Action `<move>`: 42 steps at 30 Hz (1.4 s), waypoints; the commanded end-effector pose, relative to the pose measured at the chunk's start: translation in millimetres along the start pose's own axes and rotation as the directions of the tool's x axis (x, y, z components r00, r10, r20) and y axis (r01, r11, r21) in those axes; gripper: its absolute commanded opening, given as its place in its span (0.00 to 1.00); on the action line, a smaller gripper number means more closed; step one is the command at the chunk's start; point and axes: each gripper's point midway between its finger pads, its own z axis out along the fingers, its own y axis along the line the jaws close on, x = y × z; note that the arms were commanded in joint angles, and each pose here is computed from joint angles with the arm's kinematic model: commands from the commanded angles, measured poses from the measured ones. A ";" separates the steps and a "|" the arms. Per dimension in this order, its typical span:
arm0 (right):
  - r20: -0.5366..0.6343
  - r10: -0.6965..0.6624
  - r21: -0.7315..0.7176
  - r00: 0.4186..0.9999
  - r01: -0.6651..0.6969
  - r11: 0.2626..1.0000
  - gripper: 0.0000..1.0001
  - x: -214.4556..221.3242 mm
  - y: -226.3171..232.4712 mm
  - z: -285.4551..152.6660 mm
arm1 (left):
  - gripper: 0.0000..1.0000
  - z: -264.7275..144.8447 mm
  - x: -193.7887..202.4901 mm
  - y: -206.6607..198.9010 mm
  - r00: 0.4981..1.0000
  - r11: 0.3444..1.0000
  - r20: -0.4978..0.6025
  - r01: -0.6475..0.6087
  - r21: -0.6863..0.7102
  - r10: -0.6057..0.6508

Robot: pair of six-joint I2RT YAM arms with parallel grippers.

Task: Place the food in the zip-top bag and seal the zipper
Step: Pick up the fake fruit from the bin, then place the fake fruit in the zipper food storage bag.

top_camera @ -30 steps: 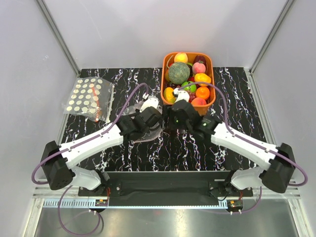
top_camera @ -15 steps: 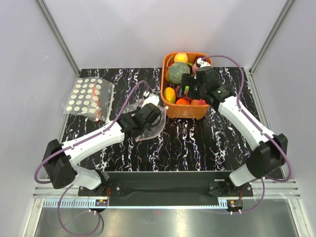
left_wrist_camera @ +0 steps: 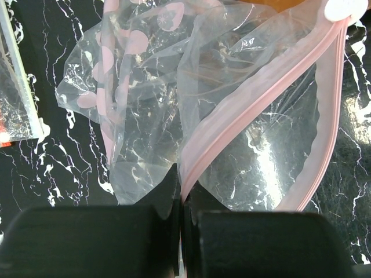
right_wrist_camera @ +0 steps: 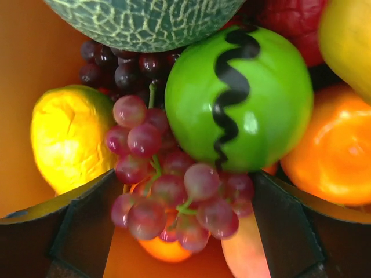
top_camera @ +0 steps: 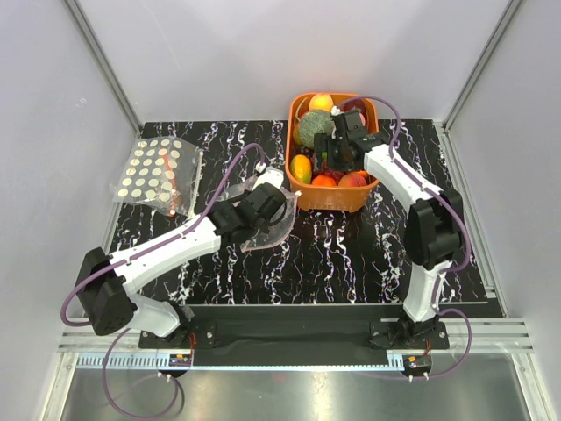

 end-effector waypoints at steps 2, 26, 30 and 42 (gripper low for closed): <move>-0.050 -0.045 -0.066 0.998 0.042 0.997 0.90 3.8 14.4 19.3 | 0.00 -11.7 -23.7 -5.2 0.996 0.998 0.074 0.036 0.056 -0.040; 0.294 -0.036 -0.383 0.955 0.153 0.911 0.17 -29.0 66.9 -146.7 | 0.00 -14.2 -27.0 -1.1 0.997 0.999 0.073 0.029 0.036 -0.031; 0.274 -0.039 -0.513 0.961 0.181 0.839 0.20 -6.2 86.5 -173.7 | 0.00 -18.2 -33.0 -1.6 0.996 0.999 0.079 0.028 0.043 -0.031; 0.114 -0.166 -0.659 0.979 0.200 0.725 0.23 94.1 139.9 -192.9 | 0.00 -27.3 -52.2 -3.0 0.993 0.997 0.102 0.050 0.062 -0.056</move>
